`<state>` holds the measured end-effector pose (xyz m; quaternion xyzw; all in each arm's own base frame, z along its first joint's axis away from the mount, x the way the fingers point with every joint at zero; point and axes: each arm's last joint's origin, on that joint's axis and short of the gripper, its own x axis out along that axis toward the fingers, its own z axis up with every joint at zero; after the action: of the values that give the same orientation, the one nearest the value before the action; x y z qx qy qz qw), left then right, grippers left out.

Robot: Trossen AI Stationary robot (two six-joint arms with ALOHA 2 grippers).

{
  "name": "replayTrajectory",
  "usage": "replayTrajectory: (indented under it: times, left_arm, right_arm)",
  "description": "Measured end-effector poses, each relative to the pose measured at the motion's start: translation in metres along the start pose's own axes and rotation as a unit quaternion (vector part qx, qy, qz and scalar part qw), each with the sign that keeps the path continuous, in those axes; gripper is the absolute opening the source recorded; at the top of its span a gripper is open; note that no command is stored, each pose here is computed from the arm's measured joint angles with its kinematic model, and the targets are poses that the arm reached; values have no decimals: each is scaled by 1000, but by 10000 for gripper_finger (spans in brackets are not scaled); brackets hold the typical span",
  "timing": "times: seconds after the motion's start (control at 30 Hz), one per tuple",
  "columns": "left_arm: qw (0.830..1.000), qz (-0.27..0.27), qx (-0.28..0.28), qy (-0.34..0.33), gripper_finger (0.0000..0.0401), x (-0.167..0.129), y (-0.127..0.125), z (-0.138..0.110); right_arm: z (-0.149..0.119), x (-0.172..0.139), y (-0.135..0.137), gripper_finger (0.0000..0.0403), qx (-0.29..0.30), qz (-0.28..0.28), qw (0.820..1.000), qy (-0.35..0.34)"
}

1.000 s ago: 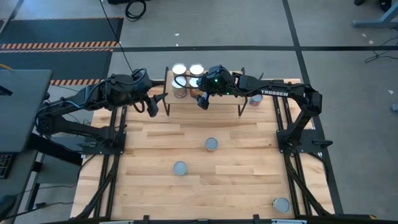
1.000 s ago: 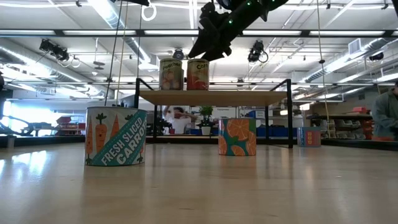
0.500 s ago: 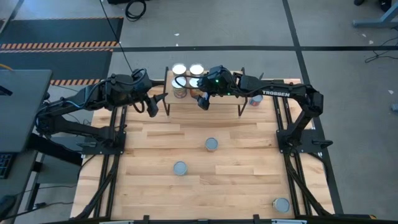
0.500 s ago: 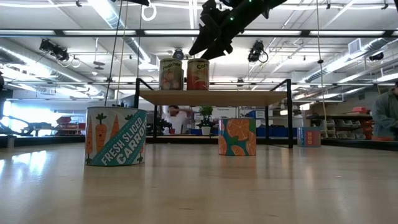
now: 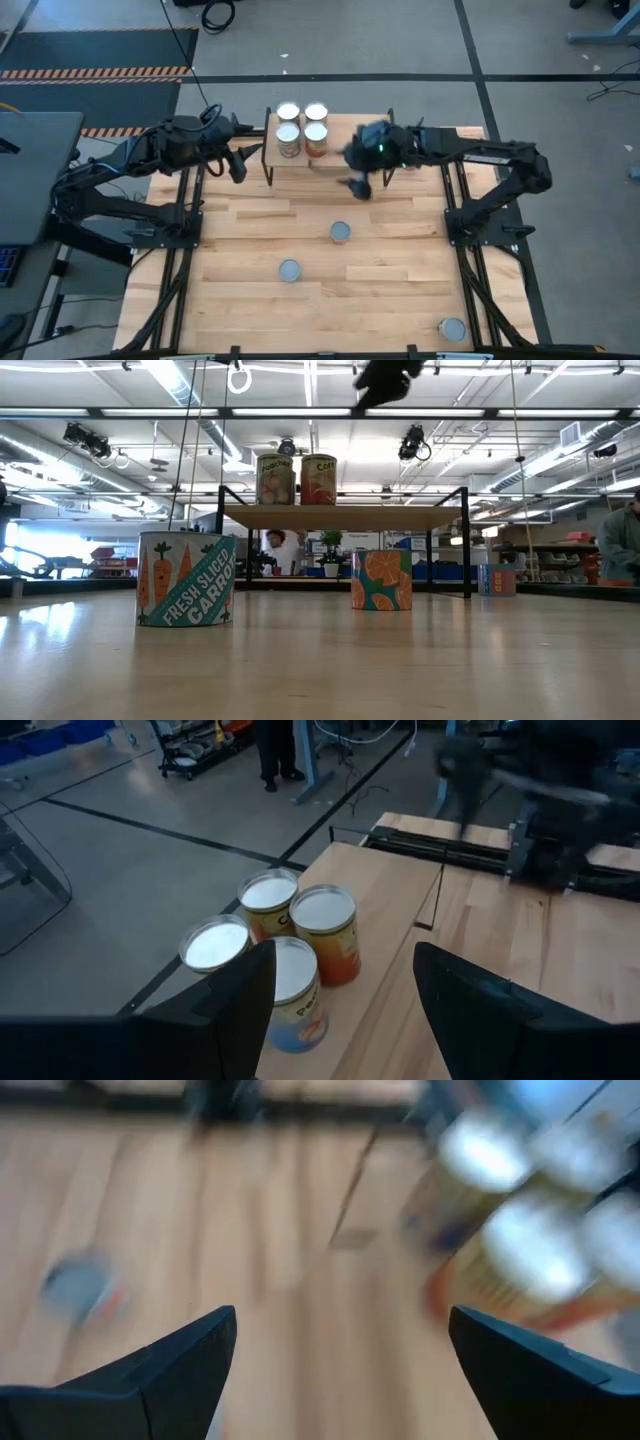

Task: Pick and place cans onto a shelf
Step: Put the canned oranges on the shelf

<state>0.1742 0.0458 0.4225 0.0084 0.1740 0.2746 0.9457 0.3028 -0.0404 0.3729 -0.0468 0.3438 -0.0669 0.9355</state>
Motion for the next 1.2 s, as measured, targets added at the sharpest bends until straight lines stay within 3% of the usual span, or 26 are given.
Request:
replayTrajectory:
  times: [0.1,0.2,0.33,0.47,0.73,0.87,1.2]
  left_arm:
    - [1000,0,0,-1,243,-1,0,0]
    - [1000,0,-2,-5,243,-1,0,1]
    - [1000,0,-1,-4,243,-1,0,1]
    - [1000,0,-1,-2,243,-1,0,0]
    - [1000,0,3,11,243,-1,0,-2]
    - [1000,0,3,11,243,-1,0,-2]
    - [1000,0,3,11,243,-1,0,-3]
  right_arm:
    - [-14,2,23,376,-23,18,996,82]
    - [-23,18,38,381,-18,30,992,121]
    - [-43,59,54,394,-20,68,982,177]
    - [-62,95,71,399,-81,109,967,214]
    - [-77,137,83,399,-150,166,948,225]
    - [-87,151,86,399,-154,195,937,246]
    - [-102,174,89,369,-161,164,933,279]
